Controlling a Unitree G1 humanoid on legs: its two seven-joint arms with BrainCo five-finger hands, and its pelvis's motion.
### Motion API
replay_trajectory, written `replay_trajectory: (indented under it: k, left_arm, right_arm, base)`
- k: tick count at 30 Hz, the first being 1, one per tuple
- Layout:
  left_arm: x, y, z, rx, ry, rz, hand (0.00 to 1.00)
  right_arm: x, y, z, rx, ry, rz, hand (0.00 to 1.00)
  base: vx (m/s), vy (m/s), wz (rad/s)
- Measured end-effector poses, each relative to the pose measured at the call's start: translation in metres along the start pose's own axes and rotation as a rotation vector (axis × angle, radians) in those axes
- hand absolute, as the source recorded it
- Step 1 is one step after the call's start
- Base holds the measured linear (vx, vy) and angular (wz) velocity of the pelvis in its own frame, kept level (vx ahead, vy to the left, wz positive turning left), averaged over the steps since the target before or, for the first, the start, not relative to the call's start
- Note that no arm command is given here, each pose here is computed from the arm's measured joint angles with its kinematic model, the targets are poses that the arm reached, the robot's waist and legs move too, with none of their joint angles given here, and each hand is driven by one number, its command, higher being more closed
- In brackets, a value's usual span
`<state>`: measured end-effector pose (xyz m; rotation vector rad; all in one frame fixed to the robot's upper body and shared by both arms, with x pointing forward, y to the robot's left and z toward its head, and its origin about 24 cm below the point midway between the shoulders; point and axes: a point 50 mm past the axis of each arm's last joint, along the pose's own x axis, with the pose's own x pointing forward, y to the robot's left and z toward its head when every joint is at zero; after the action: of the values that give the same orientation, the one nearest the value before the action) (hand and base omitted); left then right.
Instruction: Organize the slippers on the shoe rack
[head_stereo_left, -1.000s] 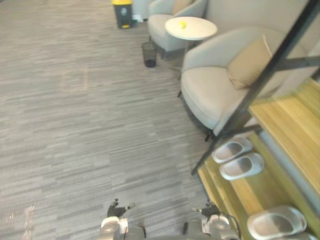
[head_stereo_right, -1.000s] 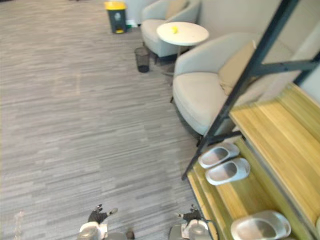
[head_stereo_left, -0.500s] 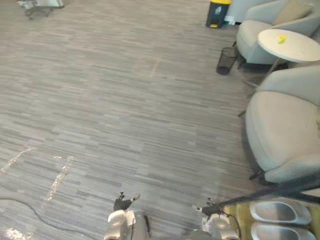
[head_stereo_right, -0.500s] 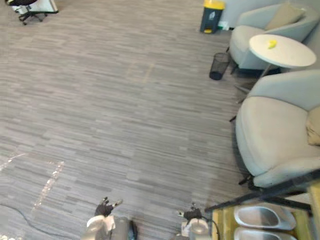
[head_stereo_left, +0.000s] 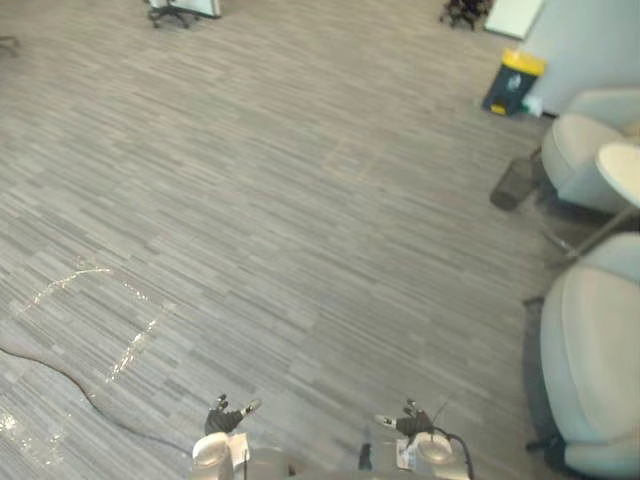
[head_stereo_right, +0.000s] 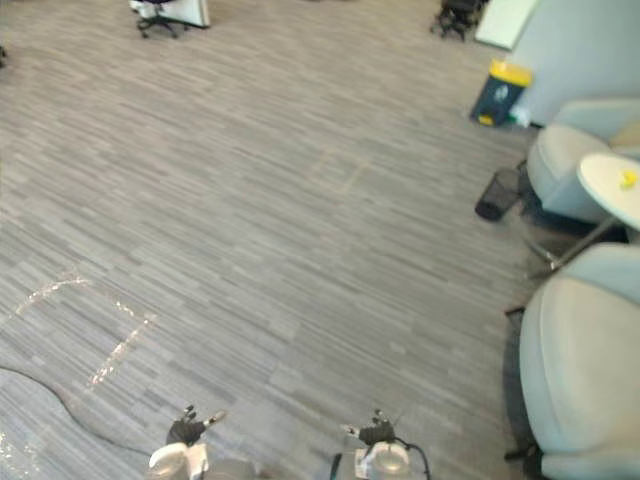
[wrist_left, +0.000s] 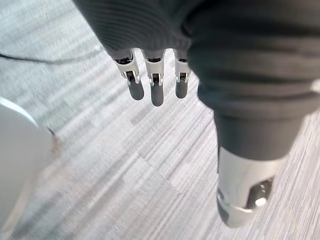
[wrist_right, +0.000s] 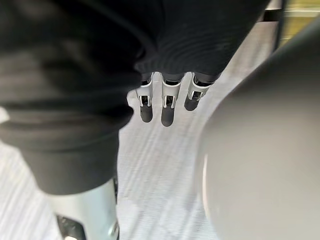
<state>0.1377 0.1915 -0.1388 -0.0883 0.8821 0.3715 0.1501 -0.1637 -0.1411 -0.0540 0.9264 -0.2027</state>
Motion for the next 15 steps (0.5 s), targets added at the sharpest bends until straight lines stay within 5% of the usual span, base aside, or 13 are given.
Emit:
replay_trajectory:
  k: [8,15]
  left_arm:
    - [0.000,-0.020,-0.007,-0.009,0.051,-0.048,0.00]
    - [0.000,-0.016,0.009,-0.043,-0.030,-0.033,0.00]
  right_arm:
    - [0.003,-0.017,0.000,-0.003,0.019,-0.044,0.00]
    - [-0.001,0.009,-0.006,0.009,0.041,0.016,0.00]
  base:
    - [0.64,-0.210,0.63]
    - [0.53,-0.027,-0.29]
